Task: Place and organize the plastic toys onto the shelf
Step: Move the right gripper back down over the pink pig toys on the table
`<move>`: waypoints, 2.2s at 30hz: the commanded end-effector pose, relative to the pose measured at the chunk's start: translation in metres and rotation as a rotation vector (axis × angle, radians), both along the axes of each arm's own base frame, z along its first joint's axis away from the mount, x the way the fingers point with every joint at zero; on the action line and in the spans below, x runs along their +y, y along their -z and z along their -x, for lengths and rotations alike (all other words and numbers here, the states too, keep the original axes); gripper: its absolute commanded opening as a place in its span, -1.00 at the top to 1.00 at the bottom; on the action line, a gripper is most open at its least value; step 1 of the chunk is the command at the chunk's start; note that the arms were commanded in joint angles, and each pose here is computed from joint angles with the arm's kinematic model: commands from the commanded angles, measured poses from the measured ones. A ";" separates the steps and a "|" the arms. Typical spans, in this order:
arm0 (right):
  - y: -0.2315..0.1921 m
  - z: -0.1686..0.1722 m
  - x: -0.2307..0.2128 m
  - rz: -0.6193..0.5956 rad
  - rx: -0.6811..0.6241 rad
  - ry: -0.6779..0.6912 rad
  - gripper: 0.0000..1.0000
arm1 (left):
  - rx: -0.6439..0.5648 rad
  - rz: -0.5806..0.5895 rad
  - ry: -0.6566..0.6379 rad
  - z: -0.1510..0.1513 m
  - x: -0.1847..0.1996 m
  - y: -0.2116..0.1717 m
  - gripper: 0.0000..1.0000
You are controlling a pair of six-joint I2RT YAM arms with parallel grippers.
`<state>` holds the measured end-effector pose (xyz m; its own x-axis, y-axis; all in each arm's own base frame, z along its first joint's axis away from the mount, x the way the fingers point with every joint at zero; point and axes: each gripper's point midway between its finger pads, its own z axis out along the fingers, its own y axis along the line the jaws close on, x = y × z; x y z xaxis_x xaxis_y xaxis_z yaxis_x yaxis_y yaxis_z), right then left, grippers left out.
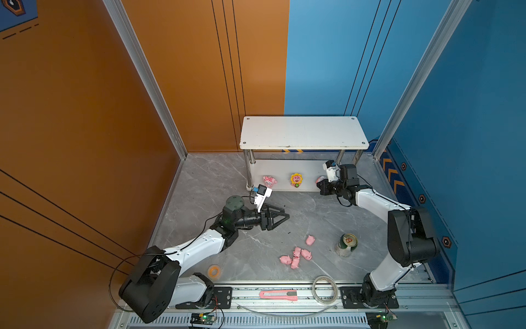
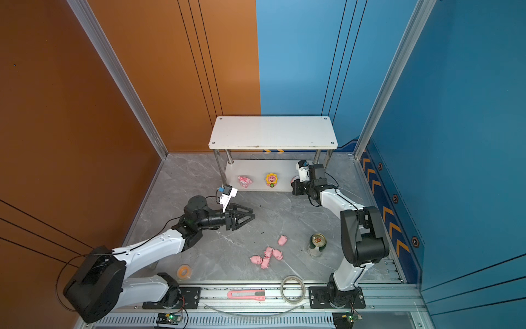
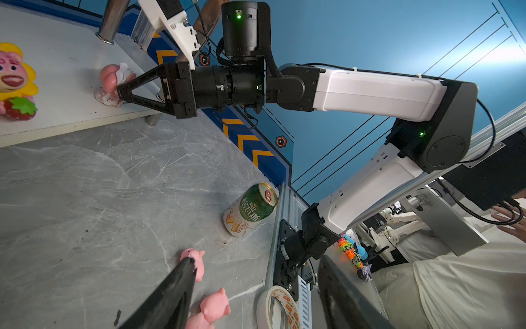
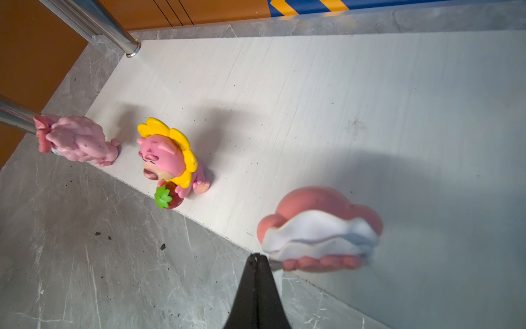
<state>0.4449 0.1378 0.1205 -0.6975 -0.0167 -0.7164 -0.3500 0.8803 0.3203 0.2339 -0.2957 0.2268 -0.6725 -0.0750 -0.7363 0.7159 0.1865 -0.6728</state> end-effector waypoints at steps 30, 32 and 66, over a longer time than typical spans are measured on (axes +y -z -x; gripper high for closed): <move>-0.013 0.039 0.032 0.095 0.025 -0.002 1.00 | -0.031 0.021 -0.009 -0.007 0.001 -0.013 -0.36; -0.014 0.072 0.026 0.175 0.052 0.052 0.98 | -0.039 0.011 -0.039 -0.010 0.004 -0.013 -0.31; 0.078 0.252 0.071 0.596 0.379 -0.034 1.00 | 0.057 -0.366 -0.186 -0.005 0.016 0.085 0.05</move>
